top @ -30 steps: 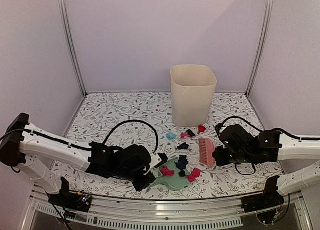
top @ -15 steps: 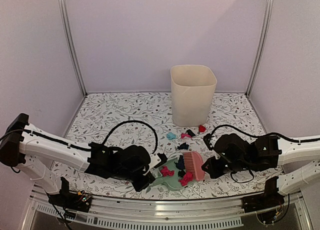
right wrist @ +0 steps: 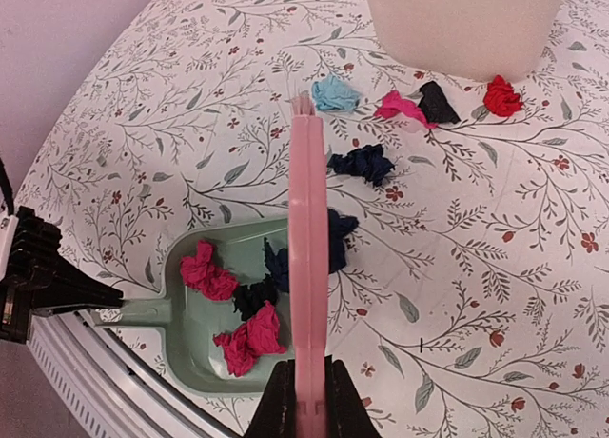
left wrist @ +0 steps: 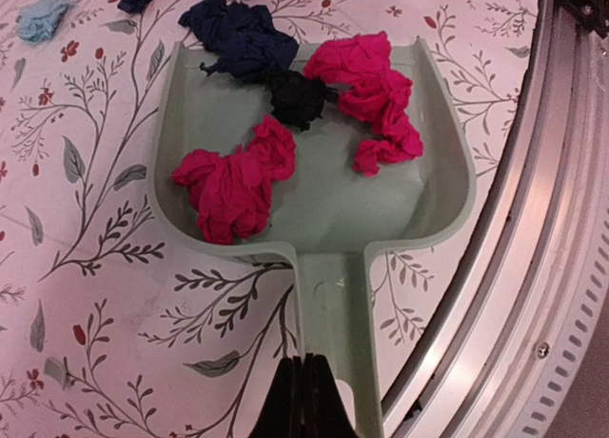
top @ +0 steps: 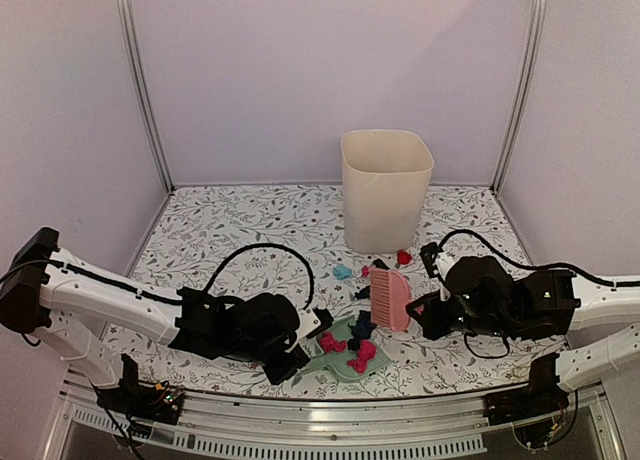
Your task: Sweep away the paper scraps from the table
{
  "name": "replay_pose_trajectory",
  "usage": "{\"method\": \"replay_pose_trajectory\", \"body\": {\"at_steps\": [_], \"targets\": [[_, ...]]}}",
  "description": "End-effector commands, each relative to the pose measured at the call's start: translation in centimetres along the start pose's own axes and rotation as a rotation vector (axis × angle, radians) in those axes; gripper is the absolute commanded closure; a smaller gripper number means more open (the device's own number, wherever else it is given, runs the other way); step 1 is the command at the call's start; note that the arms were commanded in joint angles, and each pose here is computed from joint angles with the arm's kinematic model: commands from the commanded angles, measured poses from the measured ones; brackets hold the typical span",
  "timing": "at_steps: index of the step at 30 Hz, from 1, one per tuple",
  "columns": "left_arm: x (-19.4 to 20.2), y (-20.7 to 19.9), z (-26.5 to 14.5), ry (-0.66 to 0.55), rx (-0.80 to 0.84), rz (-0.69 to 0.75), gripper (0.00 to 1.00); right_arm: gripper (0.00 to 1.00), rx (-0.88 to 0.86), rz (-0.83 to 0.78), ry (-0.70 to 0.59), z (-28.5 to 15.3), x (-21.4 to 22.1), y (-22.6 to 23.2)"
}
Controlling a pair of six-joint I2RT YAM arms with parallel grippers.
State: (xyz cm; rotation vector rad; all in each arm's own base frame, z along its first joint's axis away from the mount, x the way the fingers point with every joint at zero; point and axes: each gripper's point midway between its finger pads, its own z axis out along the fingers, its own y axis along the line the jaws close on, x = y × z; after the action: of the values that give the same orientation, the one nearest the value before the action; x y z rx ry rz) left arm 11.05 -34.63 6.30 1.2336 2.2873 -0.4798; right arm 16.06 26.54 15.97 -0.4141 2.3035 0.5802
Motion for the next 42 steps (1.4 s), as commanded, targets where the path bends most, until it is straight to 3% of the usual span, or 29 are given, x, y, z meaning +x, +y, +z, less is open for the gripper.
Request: {"method": "replay_pose_trajectory", "body": {"at_steps": [1, 8, 15, 30, 38, 42], "targets": [[0.7, 0.3, 0.0, 0.013, 0.005, -0.015, 1.0, 1.0, 0.171, -0.001, -0.091, 0.5, -1.1, -2.8], [0.8, 0.3, 0.1, 0.012, 0.006, -0.016, 1.0, 1.0, 0.251, -0.129, -0.063, 3.6, -0.2, -2.9], [0.7, 0.4, 0.1, 0.009, -0.001, -0.016, 1.0, 1.0, 0.117, -0.231, 0.031, 6.8, 1.6, 0.4], [0.8, 0.9, 0.4, -0.01, -0.019, -0.024, 1.0, 1.0, -0.165, -0.204, 0.081, 4.5, 2.9, 4.1], [0.0, 1.0, -0.5, -0.065, -0.013, -0.009, 1.0, 1.0, 0.052, -0.139, -0.002, 2.9, 0.3, 0.3], [-0.2, 1.0, -0.7, -0.084, -0.011, 0.0, 1.0, 1.0, 0.063, -0.11, -0.06, 1.6, -1.6, 0.3]]}}
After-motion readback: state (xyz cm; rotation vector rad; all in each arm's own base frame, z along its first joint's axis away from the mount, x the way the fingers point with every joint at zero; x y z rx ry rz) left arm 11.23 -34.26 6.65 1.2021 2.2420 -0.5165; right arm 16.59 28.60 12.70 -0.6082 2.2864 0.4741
